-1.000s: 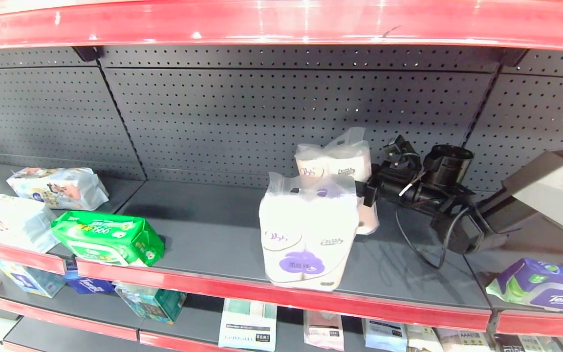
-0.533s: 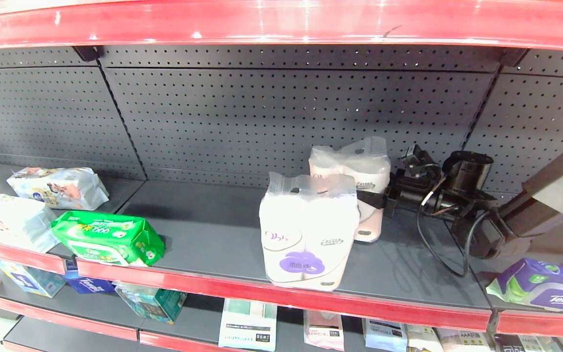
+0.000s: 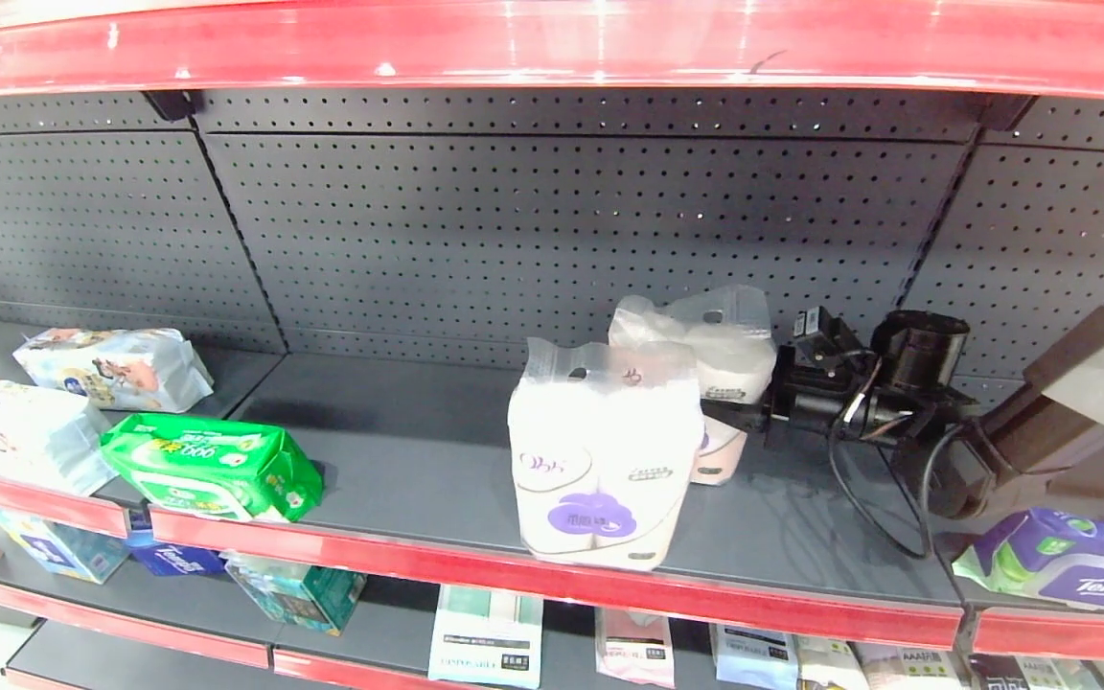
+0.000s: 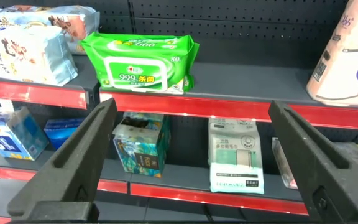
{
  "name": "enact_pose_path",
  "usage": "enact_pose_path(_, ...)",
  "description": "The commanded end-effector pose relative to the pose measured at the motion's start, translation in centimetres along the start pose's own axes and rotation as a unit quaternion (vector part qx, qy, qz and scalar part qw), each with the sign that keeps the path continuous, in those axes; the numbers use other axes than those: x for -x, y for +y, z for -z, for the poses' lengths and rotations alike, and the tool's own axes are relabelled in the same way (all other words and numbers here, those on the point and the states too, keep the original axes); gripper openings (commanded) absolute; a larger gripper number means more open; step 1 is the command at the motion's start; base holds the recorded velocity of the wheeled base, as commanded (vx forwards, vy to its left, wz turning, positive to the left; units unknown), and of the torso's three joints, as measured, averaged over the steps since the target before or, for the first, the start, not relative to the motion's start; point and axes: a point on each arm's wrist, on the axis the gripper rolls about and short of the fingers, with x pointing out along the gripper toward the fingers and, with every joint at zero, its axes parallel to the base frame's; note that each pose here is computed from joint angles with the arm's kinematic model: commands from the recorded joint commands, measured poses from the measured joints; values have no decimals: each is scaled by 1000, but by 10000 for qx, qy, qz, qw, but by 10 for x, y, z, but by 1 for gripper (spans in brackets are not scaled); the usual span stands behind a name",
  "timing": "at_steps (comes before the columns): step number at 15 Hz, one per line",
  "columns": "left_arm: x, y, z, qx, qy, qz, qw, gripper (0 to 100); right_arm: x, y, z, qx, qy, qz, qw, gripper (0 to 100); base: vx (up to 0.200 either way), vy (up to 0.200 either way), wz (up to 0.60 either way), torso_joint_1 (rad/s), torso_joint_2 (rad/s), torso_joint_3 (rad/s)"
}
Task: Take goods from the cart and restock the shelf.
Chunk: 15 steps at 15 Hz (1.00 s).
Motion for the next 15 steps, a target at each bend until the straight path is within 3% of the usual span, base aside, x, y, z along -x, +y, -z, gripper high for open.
enact_pose_path(1, 0, 0, 0, 2, 8, 3, 10000, 100, -6, -4, 5, 25, -31, -49, 10000, 0, 0, 0, 0, 0, 0, 0)
enact_pose_path(4, 0, 0, 0, 2, 8, -5, 10000, 100, -19, -11, 0, 168, -182, -201, 9995, 0, 0, 0, 0, 0, 0, 0)
enact_pose_path(15, 0, 0, 0, 2, 8, -5, 10000, 100, -41, -1, 3, 179, -264, -559, 9979, 0, 0, 0, 0, 0, 0, 0)
